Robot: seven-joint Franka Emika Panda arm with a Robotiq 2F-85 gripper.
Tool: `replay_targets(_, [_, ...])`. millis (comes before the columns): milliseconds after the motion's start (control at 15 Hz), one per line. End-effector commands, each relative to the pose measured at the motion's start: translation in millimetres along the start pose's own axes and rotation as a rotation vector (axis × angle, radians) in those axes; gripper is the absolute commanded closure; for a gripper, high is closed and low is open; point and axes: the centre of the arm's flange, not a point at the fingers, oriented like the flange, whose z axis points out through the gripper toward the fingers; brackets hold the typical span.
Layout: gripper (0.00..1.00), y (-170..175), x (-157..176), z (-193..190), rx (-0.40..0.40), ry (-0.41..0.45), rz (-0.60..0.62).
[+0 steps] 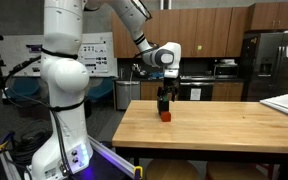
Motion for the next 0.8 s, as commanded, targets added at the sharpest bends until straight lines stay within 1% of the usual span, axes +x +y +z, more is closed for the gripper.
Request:
replay_targets(0, [0.0, -6, 0, 2, 0.023, -0.022, 0.121])
replay_targets(267, [0.0, -3, 3, 4, 0.023, -0.038, 0.209])
replay_targets(733, [0.0, 6, 11, 19, -0.022, -0.031, 0.303])
